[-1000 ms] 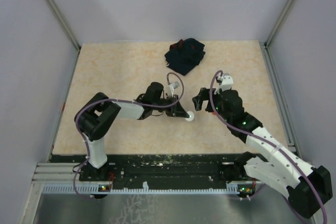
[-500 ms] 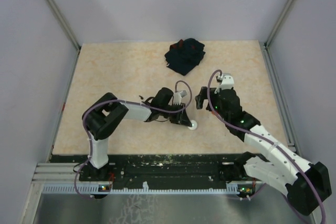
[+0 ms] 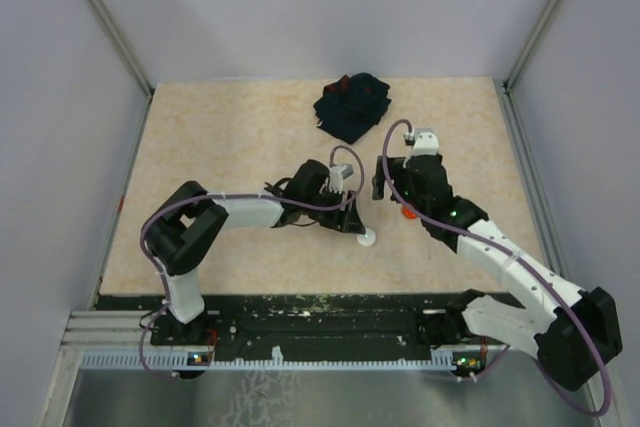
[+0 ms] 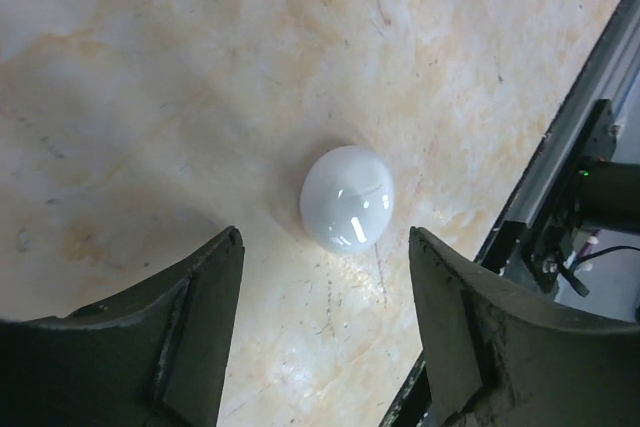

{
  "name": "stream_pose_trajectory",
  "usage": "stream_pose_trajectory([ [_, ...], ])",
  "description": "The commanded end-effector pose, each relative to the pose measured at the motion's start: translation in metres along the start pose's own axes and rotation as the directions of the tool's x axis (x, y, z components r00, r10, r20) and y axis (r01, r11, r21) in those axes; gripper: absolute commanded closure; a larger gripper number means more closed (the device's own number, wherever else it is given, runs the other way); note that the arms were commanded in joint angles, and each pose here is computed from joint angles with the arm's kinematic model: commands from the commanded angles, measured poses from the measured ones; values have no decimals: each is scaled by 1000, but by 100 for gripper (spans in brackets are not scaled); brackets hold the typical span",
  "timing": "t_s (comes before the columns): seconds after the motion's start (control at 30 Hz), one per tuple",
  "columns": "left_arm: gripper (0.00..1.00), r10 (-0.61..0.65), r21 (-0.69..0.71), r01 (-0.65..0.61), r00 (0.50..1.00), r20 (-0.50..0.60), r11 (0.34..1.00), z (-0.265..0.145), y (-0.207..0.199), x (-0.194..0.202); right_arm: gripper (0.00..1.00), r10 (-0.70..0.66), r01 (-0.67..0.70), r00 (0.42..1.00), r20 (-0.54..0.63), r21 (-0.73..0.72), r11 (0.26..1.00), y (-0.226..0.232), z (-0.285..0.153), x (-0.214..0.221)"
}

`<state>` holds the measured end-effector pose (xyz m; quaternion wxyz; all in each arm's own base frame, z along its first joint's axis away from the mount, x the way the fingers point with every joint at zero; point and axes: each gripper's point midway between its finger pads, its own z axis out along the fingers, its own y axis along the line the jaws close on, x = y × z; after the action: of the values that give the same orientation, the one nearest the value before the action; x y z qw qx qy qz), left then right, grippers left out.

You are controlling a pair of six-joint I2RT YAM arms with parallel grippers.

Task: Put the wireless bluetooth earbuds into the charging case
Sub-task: Place the charging case at the center of the board, then pick up the charging case at the center of the board.

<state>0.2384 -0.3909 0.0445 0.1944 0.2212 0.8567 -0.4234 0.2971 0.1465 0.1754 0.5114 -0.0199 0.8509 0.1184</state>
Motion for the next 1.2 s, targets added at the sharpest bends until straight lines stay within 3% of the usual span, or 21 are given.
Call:
stream_pose_trajectory([
  [0.0, 27, 52, -110, -47, 998, 39, 993, -24, 14, -11, 2, -10, 7, 999, 38, 67, 998, -10, 5, -34],
  [0.2, 23, 91, -171, -73, 991, 102, 983, -71, 25, -35, 2, 31, -30, 1000, -3, 123, 992, -29, 28, -40],
  [0.6, 1, 181, -432, -58, 951, 251, 900, -199, 64, -94, 3, 129, -111, 991, -43, 286, 952, -89, 81, -47],
  [0.83, 1, 156, -473, 5, 942, 299, 881, -220, 92, -94, 7, 157, -114, 983, -96, 353, 929, -125, 110, -42],
  [1.03, 1, 209, -594, 23, 925, 318, 804, -248, 108, -99, 9, 166, -99, 976, -144, 389, 916, -155, 140, -36],
  [1.17, 1, 216, -592, 15, 924, 316, 806, -251, 109, -99, 10, 169, -78, 965, -200, 395, 915, -167, 160, -27],
])
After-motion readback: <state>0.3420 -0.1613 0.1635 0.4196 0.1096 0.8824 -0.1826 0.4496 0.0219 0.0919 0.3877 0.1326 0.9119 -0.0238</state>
